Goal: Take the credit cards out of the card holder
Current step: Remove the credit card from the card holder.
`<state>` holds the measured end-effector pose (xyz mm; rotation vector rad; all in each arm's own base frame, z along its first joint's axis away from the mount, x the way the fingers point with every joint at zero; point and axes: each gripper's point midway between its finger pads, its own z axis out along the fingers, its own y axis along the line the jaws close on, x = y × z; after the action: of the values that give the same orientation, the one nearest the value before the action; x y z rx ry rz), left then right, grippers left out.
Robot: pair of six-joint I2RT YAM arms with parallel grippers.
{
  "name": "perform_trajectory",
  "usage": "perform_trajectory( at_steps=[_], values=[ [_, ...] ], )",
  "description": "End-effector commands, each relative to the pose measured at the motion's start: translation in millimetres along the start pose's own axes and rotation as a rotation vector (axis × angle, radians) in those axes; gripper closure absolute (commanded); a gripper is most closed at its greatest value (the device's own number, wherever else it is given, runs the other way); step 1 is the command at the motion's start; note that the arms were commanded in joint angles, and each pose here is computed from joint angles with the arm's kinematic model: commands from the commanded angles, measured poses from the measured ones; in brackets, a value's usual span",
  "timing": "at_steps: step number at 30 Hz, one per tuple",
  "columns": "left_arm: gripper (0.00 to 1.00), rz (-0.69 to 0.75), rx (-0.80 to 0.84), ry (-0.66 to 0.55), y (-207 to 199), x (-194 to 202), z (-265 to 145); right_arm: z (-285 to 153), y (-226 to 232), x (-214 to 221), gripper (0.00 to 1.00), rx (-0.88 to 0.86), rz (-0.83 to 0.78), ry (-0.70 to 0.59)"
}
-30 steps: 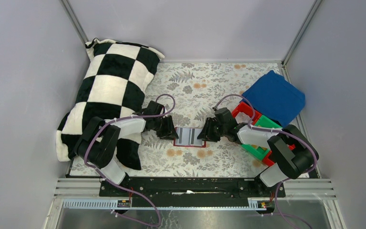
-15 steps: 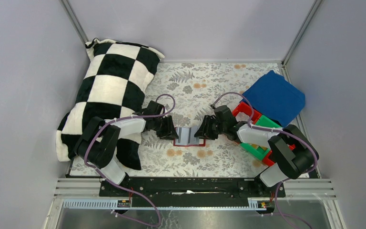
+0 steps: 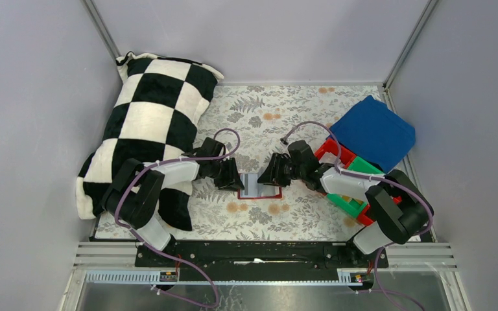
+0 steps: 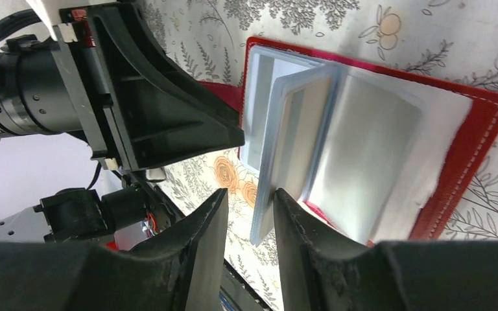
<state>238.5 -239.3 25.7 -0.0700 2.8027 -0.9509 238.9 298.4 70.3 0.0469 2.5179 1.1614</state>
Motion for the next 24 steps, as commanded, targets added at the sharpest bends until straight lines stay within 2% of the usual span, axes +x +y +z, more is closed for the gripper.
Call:
perform_trajectory(
  at_steps=[1,6,19,24],
  values=[
    [0.62,0.036,0.041,-0.020,-11,-7,0,4,27,-10,0.61,-0.078,-0.034,-0.009],
    [0.62,0.050,0.030,-0.032,-13,-10,-6,9,27,-8,0.61,-0.079,-0.035,0.006],
    [0.61,0.079,-0.021,-0.153,-24,-37,-43,22,38,-11,0.61,-0.116,-0.029,0.021],
    [0.61,0.078,-0.026,-0.159,-25,-38,-46,26,38,-9,0.50,-0.116,-0.029,0.038]
  ],
)
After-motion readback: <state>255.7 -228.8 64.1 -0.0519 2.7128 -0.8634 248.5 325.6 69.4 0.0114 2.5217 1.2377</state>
